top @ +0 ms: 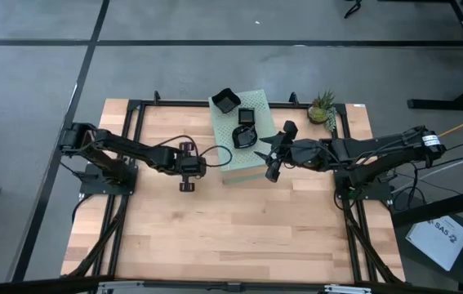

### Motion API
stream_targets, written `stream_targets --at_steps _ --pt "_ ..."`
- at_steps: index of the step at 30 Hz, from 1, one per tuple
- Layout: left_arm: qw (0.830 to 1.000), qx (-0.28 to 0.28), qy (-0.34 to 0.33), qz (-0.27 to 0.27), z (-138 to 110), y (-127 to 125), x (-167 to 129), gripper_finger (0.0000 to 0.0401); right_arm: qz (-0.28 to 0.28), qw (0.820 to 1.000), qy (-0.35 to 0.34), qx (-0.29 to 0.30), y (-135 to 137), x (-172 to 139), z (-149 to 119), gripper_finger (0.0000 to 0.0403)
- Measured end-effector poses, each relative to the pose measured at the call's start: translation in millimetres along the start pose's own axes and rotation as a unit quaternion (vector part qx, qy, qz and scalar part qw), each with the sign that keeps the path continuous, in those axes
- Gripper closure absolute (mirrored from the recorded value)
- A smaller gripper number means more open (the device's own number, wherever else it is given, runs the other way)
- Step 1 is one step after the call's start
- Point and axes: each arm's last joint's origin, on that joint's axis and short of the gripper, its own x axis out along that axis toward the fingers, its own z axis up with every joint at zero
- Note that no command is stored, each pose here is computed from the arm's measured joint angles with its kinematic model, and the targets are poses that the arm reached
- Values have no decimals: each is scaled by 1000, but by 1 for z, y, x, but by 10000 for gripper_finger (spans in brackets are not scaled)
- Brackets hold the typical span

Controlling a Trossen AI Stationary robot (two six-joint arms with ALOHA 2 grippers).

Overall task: Pick & Place Mini shaped plates
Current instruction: Stack the black square plate on top of the black square plates on the shelf

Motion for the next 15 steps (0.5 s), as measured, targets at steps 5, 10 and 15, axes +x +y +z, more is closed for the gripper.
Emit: stream_targets --at_steps 5,10,15 --pt "998 -65 -18 2 0 9 -22 399 0 1000 0 -1 0 0 0 191" --pt "991 -128 -48 5 -1 19 -49 399 -1 1000 1 -3 0 0 0 191" --pt "976 -192 -105 26 2 32 -77 399 -1 1000 1 -6 0 0 0 191"
